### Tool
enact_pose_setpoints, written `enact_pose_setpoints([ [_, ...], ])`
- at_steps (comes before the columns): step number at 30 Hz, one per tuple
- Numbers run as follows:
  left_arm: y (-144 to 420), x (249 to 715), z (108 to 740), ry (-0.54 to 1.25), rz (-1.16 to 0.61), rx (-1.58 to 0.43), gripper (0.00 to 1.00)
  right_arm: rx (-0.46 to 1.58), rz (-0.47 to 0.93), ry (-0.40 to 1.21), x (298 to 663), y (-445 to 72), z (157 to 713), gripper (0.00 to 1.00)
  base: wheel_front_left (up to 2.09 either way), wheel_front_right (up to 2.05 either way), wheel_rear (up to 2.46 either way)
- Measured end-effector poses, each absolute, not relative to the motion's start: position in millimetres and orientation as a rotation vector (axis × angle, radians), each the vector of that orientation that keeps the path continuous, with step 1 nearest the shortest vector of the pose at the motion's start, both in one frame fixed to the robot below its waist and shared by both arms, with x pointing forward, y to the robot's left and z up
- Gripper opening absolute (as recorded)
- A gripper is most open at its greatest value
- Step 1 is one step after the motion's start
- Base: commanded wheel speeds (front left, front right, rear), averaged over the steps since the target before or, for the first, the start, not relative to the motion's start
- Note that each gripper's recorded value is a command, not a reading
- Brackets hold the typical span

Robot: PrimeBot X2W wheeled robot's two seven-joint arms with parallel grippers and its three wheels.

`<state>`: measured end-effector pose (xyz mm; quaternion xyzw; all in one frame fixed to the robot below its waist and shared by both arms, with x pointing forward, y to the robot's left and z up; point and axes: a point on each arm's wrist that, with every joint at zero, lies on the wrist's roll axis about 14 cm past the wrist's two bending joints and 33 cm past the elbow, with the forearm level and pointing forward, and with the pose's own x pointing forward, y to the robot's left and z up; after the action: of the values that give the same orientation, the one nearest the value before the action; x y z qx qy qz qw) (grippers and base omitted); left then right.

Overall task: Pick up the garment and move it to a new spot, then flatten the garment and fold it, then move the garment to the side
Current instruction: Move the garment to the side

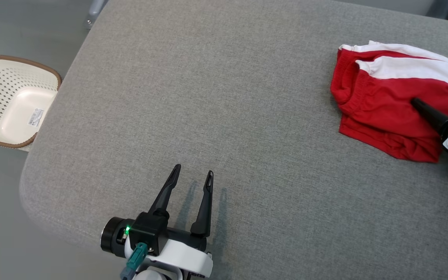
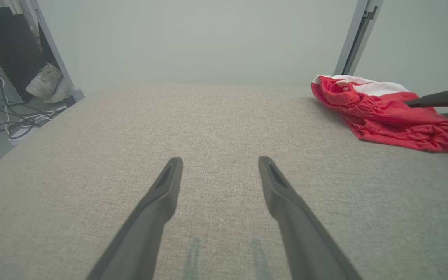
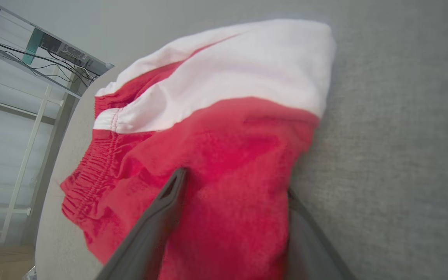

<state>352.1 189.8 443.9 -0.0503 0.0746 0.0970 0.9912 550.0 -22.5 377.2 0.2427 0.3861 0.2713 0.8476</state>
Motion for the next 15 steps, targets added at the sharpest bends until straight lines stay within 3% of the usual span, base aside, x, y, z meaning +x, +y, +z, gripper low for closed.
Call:
enact_pose_setpoints([
  [10,193,351,443,0.153,0.209,-0.095,1.0,0.515,0.62,0.836,553,1,377,1.0,0.0,0.0,0.0],
  [11,194,351,443,0.155,0.212,-0.093,1.0,0.501,0.625,0.833,553,2,376,0.34,0.0,0.0,0.0],
  [12,194,352,443,0.155,0.213,-0.093,1.0,0.491,0.626,0.826,554,2,376,0.0,0.0,0.0,0.0],
  [15,193,353,444,0.152,0.21,-0.095,1.0,0.464,0.629,0.802,555,1,377,0.0,0.0,0.0,0.0],
])
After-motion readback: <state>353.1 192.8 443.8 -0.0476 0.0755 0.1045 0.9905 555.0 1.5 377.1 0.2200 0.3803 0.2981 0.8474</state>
